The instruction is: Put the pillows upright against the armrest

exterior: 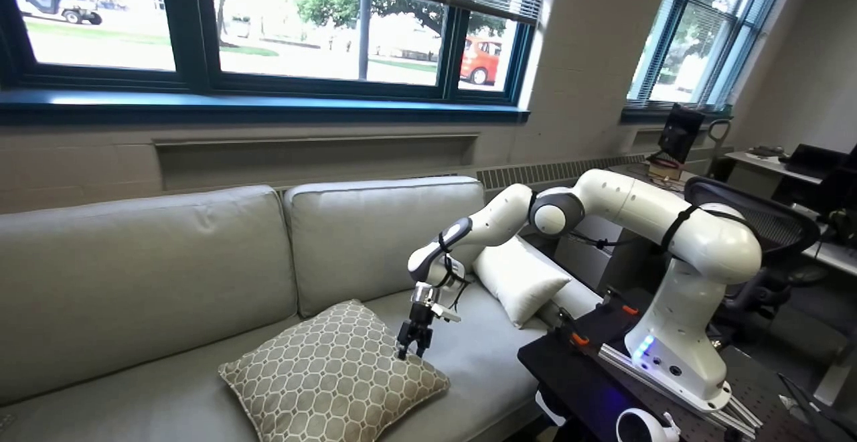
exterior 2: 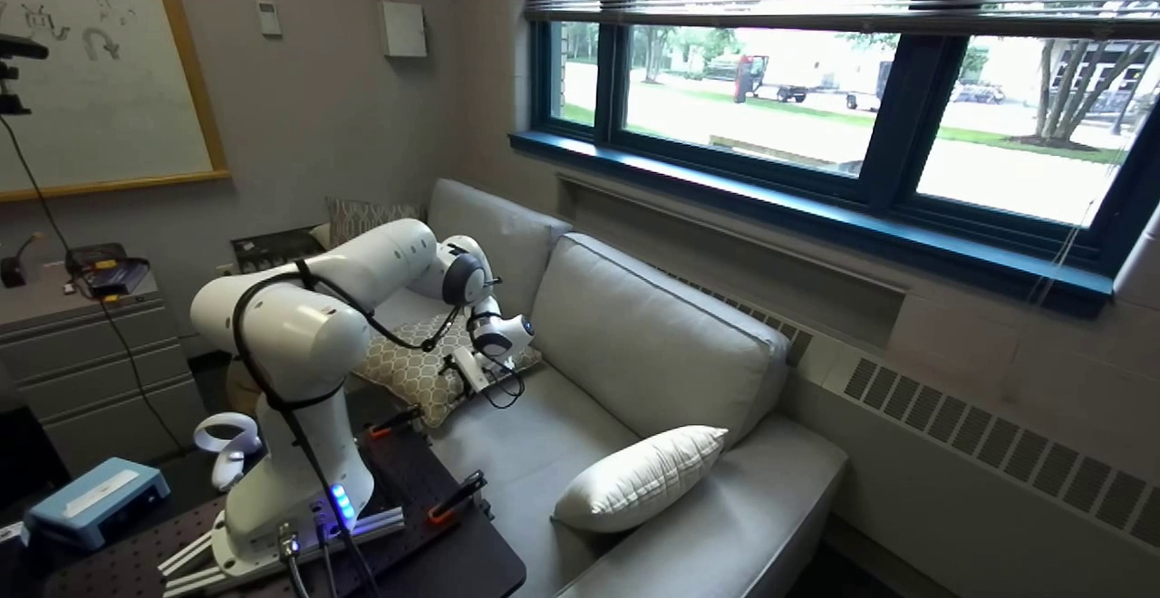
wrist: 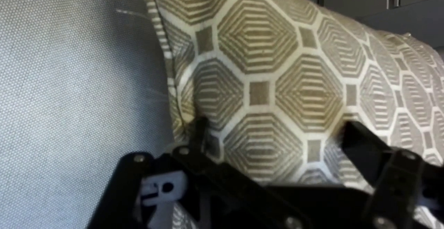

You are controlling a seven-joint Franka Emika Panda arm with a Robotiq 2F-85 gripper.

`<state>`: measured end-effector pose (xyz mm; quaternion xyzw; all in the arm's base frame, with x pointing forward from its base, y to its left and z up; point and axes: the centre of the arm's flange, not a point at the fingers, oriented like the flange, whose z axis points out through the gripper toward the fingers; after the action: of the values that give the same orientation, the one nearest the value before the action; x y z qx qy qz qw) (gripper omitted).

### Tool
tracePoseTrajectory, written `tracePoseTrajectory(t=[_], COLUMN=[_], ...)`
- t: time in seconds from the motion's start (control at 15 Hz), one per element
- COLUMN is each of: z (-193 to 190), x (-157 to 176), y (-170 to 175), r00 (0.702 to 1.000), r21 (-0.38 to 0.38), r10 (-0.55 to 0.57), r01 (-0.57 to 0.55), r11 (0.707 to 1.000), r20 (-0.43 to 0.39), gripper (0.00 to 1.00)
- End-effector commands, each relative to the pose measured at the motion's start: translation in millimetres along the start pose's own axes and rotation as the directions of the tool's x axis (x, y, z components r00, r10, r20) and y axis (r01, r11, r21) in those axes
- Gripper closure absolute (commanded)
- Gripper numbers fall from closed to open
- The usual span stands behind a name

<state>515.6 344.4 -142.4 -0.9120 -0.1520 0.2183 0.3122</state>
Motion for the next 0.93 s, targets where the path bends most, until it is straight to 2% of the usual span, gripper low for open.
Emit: tracePoseTrajectory(t=[0.0,0.33,0.4,0.53,0.87], z=[40.6,44.8,47.0,48.8,52.0], x=[61.5,57.4,55.9,54.9,55.1], y=[11.5,4.6,2.3,-2.7,-15.6], r00=[0.998,0.993,0.992,0.990,0.984], r21=[0.032,0.051,0.054,0.045,0.025], r10=[-0.012,-0.033,-0.029,-0.033,-0.053], r01=[0.010,0.027,0.023,0.027,0.049], r11=[0.999,0.998,0.998,0.999,0.998], r20=[0.062,0.113,0.125,0.137,0.167], gripper=[0.00,0.02,0.25,0.30,0.66])
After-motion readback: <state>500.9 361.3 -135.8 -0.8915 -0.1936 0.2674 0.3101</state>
